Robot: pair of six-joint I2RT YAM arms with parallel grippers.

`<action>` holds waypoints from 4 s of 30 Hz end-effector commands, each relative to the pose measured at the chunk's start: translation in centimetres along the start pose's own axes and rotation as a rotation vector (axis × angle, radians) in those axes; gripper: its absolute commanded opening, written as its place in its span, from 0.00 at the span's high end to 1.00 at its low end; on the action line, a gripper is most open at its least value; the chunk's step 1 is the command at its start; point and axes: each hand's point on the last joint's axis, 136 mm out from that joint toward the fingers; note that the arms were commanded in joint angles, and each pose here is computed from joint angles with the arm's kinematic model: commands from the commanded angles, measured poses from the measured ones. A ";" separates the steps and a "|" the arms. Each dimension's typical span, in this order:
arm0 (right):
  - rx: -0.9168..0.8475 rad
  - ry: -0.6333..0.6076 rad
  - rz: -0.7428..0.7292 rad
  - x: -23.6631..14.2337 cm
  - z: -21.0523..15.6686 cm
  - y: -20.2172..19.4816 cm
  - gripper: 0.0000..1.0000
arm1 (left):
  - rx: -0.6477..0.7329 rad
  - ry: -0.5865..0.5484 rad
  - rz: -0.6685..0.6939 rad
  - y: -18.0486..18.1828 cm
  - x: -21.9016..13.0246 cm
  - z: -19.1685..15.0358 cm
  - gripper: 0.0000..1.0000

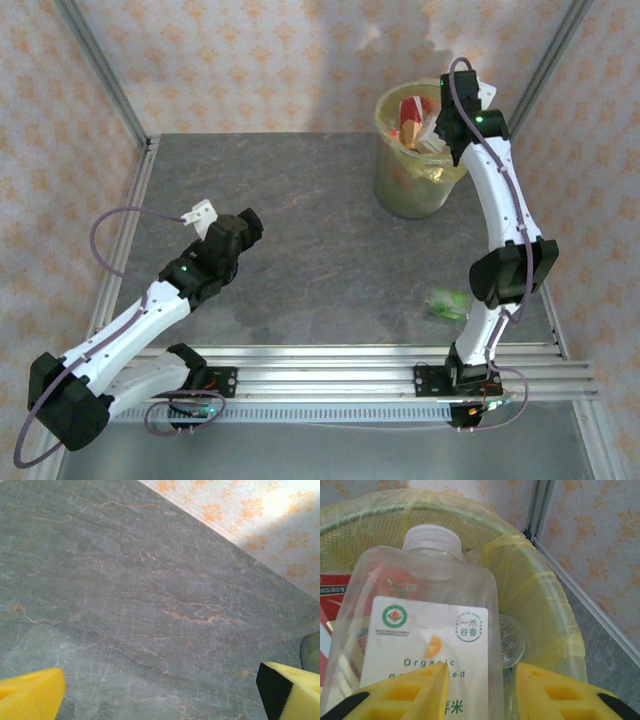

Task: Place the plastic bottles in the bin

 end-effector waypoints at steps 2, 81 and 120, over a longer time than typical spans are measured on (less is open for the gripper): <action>-0.002 0.019 0.000 2.2 -0.4 0.6 0.59 | 0.002 -0.014 0.036 0.8 0.1 0.2 0.00; 0.500 0.539 -0.366 -11.5 -30.7 -27.9 0.01 | 0.160 -0.039 0.013 -0.7 0.5 1.7 0.00; 0.460 0.345 -0.283 -1.1 -27.9 -22.9 0.01 | 0.124 -0.030 -0.005 -0.7 0.1 1.5 0.00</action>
Point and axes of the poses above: each hand's point on the last joint's axis, 136 mm out from that joint toward the fingers, its own x axis out along the fingers, its own y axis along the line the jaws close on, z = x × y, and after that the axes turned 15 degrees about x, right-handed
